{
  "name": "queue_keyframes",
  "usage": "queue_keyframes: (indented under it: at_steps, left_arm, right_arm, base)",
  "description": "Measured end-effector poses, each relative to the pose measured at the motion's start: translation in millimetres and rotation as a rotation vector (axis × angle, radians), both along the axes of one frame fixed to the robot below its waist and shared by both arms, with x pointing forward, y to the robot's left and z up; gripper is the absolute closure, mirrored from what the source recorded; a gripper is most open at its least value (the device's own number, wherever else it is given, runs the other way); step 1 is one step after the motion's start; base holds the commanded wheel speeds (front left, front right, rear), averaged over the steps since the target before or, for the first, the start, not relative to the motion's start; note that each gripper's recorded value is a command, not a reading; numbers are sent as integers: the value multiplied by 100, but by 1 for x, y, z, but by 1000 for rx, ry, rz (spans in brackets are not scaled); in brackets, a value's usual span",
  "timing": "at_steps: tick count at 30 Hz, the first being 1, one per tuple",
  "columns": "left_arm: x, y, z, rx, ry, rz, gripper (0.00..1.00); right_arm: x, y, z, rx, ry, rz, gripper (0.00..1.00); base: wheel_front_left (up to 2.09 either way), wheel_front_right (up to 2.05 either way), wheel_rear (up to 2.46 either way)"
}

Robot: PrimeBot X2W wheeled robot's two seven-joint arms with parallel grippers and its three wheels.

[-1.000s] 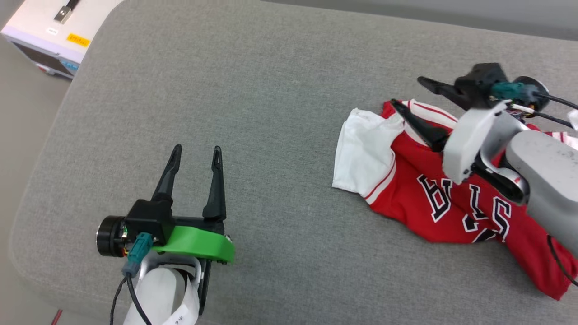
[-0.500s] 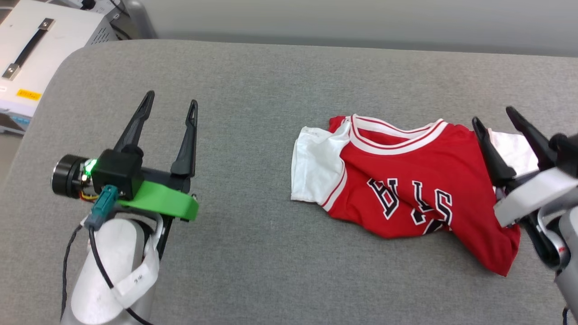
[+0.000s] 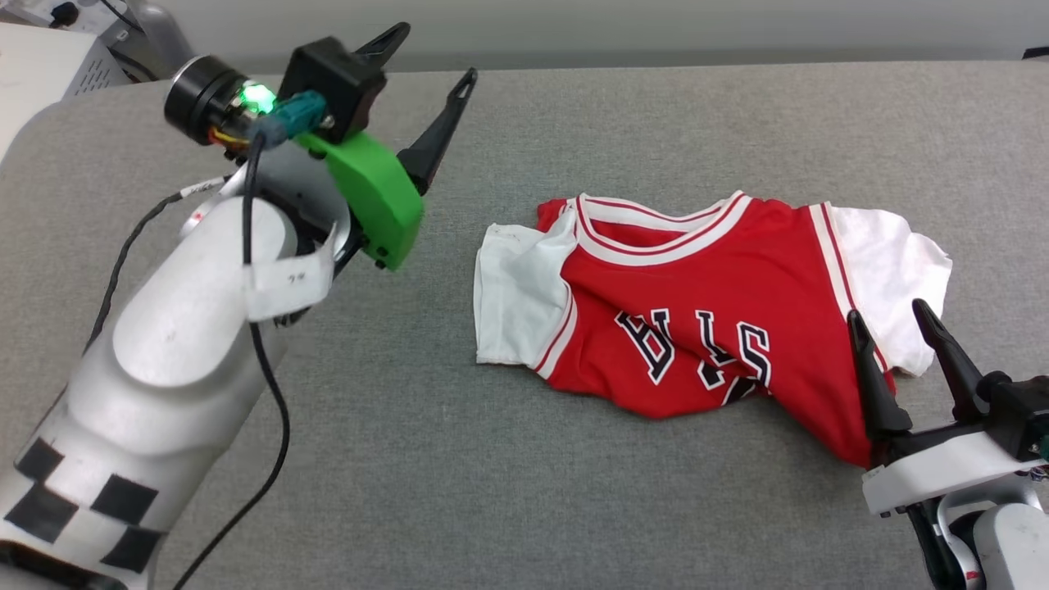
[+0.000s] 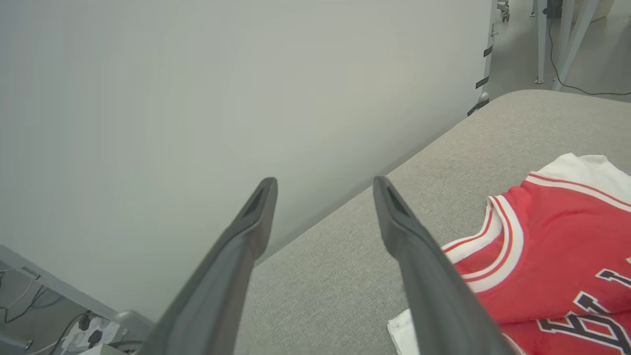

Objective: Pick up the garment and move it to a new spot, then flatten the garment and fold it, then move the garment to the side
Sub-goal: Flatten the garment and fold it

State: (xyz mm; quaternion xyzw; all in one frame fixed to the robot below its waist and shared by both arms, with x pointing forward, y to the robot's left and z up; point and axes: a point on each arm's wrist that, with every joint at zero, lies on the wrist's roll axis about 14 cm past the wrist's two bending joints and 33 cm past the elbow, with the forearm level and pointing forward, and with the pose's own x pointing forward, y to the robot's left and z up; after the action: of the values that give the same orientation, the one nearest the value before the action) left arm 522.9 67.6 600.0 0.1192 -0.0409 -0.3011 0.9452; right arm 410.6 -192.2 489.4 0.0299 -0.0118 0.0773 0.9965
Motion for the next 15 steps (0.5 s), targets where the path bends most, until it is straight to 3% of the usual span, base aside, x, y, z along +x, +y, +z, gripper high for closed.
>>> queue_keyframes:
  at_steps: [7, 15]
  left_arm:
    - [7, -30, -73, 230, 398, -83, 0]
    - [2, -27, -156, 445, 750, -102, 0]
  right_arm:
    - [0, 0, -9, -5, 20, -16, 0]
    - [13, 1, -14, -24, 22, -23, 0]
  base:
    - [0, 0, 0]
    - [0, 0, 0]
